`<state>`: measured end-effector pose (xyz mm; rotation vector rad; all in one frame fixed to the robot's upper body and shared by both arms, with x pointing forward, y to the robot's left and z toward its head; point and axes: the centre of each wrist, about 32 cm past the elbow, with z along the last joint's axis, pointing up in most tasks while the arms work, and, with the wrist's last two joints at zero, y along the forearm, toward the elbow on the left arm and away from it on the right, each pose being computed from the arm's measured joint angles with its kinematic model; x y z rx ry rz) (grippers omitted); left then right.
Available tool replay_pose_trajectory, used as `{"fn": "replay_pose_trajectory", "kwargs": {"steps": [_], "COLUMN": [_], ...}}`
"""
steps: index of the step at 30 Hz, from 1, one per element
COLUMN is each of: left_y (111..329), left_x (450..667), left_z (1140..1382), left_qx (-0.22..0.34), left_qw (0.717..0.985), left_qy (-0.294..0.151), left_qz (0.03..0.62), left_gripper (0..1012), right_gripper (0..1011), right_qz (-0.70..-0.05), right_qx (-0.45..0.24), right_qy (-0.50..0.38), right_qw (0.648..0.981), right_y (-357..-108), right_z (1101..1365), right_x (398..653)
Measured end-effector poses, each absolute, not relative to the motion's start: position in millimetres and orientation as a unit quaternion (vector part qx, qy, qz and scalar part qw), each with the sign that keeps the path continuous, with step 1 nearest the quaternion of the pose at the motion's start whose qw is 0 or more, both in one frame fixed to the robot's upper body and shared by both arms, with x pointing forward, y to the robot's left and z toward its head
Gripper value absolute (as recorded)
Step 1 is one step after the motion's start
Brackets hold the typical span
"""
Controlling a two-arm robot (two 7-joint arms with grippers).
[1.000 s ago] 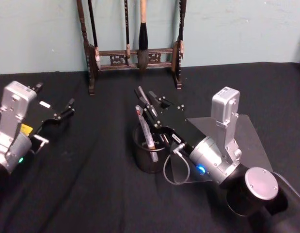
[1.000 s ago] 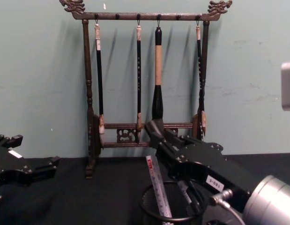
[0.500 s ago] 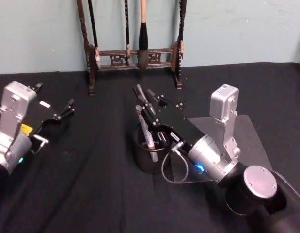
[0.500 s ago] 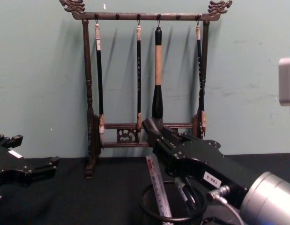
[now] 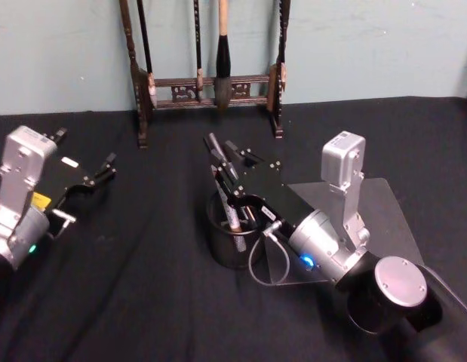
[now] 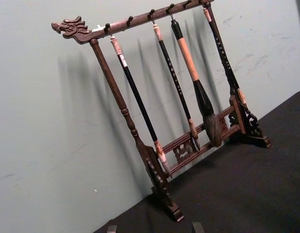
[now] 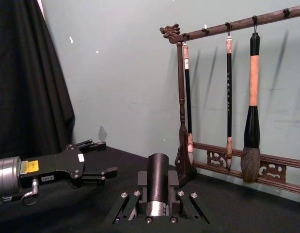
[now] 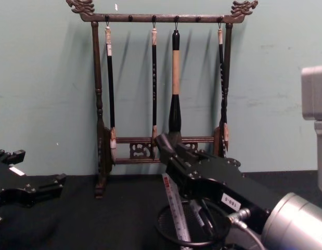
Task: Pick up the water-based marker from the table and place it into the pen holder.
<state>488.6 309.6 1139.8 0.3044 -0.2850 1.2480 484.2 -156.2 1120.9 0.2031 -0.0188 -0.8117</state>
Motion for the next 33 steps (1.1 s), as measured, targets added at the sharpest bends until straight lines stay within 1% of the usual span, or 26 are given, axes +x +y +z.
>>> {"fn": "replay_pose_trajectory", "kwargs": {"steps": [24, 26, 27, 29, 33], "left_y": [309.7, 309.7, 309.7, 309.7, 309.7], "left_x": [488.6, 488.6, 488.6, 488.6, 488.6], "left_z": [1139.8, 1139.8, 1139.8, 1139.8, 1139.8], "left_qx": [0.141, 0.141, 0.141, 0.141, 0.141], "left_qw": [0.791, 0.791, 0.791, 0.791, 0.791], "left_qy": [-0.132, -0.132, -0.132, -0.132, -0.132], "left_qz": [0.580, 0.580, 0.580, 0.580, 0.580], "left_gripper": [1001, 1001, 1001, 1001, 1001], "right_gripper": [253, 300, 355, 392, 533], "right_qz": [-0.397, -0.397, -0.397, -0.397, -0.397], "right_qx": [0.091, 0.092, 0.092, 0.092, 0.092], "right_qy": [-0.011, -0.010, -0.010, -0.010, -0.010], "right_qw": [0.913, 0.913, 0.913, 0.913, 0.913], "right_y": [-154.8, -154.8, -154.8, -154.9, -154.9], "right_z": [1118.4, 1118.4, 1118.4, 1118.4, 1118.6], "right_x": [484.4, 484.3, 484.3, 484.3, 484.4]}}
